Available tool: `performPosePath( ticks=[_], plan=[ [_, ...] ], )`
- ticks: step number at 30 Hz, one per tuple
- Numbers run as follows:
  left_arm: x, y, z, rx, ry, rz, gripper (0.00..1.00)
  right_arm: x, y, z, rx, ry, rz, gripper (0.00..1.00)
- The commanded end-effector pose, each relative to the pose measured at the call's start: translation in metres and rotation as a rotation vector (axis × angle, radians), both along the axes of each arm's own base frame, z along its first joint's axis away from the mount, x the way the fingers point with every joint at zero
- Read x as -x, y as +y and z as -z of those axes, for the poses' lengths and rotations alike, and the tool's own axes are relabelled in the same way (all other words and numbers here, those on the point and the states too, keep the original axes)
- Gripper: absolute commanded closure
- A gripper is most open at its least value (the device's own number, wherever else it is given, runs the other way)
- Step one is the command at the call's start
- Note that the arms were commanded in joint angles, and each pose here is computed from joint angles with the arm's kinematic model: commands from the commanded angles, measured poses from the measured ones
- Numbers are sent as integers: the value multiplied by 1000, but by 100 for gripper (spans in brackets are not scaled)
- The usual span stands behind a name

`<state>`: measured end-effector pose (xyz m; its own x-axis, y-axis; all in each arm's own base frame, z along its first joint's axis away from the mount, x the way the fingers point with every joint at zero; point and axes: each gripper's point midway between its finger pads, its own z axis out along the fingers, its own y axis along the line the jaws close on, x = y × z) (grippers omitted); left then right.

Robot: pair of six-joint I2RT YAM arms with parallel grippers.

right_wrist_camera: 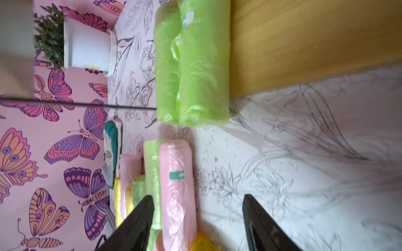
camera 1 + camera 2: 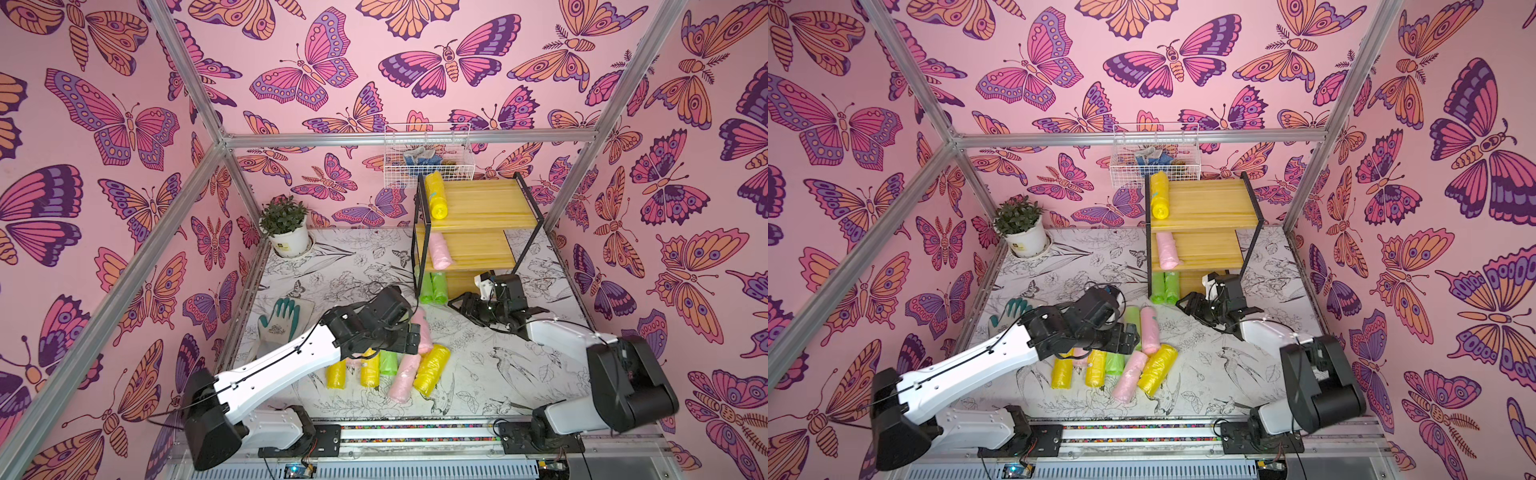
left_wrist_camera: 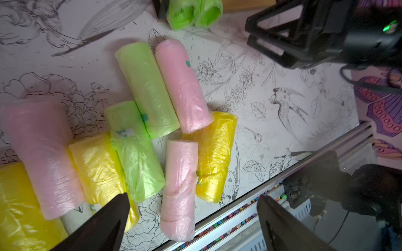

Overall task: Sort the rolls of trash bags by color and place them on the shelf
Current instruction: Place the roll of trash bags on the shelf, then pick up the roll of trash bags from the center of the board.

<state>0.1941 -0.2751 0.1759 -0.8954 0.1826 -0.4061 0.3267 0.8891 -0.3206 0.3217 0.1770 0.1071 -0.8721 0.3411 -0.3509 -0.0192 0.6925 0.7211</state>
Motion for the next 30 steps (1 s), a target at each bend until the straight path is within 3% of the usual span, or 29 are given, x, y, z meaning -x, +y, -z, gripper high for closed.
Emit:
performPosePath(
  ticks=[1,6,13,21,30],
  plan=[
    [17,-4,13,-84,51,79,5,39,-14,0,124,31,-24,32],
    [22,-27,16,-93,62,127,7,89,-46,-19,210,33,36,29],
    [32,-52,33,-123,113,171,8,138,-82,-71,195,-71,180,22],
    [29,-74,71,-178,182,212,10,158,-90,-105,154,-136,210,24],
    [19,-98,98,-191,208,232,11,177,-94,-105,140,-132,205,25]
  ],
)
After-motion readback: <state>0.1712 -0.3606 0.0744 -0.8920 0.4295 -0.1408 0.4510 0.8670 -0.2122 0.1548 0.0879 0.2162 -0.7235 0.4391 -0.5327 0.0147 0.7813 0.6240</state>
